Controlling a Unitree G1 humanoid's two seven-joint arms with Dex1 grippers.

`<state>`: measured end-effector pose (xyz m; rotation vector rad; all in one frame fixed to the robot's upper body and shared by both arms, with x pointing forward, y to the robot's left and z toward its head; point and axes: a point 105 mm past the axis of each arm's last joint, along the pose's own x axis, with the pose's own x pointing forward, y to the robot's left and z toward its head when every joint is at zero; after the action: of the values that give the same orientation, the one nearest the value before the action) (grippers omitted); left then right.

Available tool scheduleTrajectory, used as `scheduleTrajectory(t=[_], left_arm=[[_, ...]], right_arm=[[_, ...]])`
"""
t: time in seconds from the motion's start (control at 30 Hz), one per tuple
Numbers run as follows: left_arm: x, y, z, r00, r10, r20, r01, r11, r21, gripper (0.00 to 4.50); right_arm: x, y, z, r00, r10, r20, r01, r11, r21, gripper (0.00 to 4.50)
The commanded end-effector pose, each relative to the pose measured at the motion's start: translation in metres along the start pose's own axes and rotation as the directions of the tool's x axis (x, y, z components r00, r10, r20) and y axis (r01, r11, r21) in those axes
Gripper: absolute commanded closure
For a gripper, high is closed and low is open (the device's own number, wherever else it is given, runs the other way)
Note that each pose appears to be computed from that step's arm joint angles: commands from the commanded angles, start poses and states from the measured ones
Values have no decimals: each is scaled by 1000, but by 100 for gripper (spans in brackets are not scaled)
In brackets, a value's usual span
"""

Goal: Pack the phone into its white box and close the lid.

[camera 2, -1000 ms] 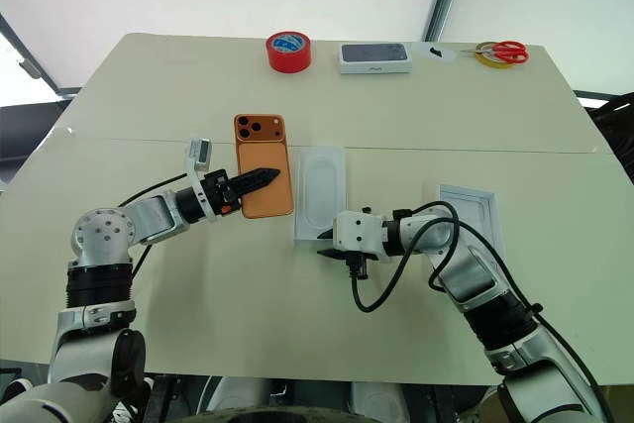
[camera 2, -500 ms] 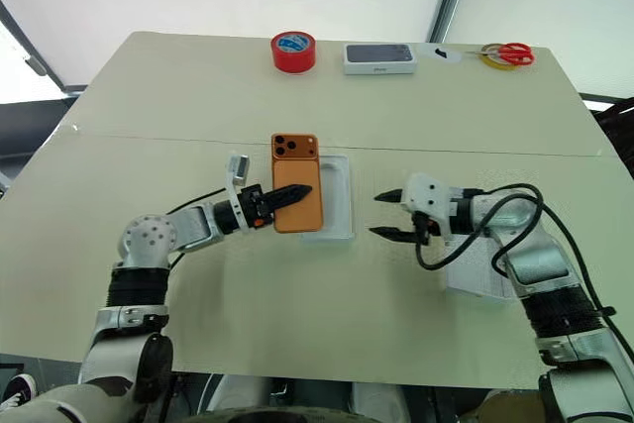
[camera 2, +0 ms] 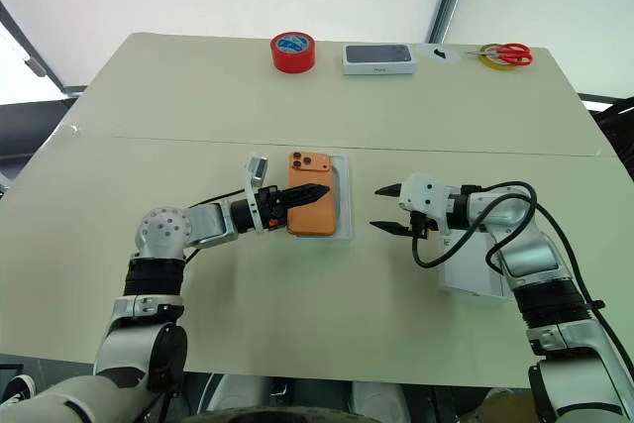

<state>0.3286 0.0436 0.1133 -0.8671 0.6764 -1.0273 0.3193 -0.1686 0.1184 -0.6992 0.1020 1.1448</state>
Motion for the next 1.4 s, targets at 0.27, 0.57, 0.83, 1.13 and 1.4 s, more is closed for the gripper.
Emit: scheduleTrajectory(t=[0.27, 0.57, 0.83, 1.13, 1.4], left_arm=[[1, -14, 11, 987, 97, -128, -80, 988, 130, 134], [14, -17, 24, 981, 161, -105, -140, 974, 179, 134], [11, -8, 17, 975, 187, -117, -134, 925, 356, 134], [7, 7, 15, 987, 146, -62, -140, 986, 92, 213], [6, 3, 15, 988, 126, -87, -128, 991, -24, 353]], right_arm=[[7, -6, 14, 999, -27, 47, 29, 999, -46, 147], [11, -6, 15, 998, -27, 50, 30, 998, -52, 147], [11, -9, 17, 998, -39, 51, 43, 997, -67, 147], [12, -11, 21, 997, -44, 57, 49, 995, -86, 147], [11, -15, 25, 997, -48, 61, 54, 994, -98, 147]])
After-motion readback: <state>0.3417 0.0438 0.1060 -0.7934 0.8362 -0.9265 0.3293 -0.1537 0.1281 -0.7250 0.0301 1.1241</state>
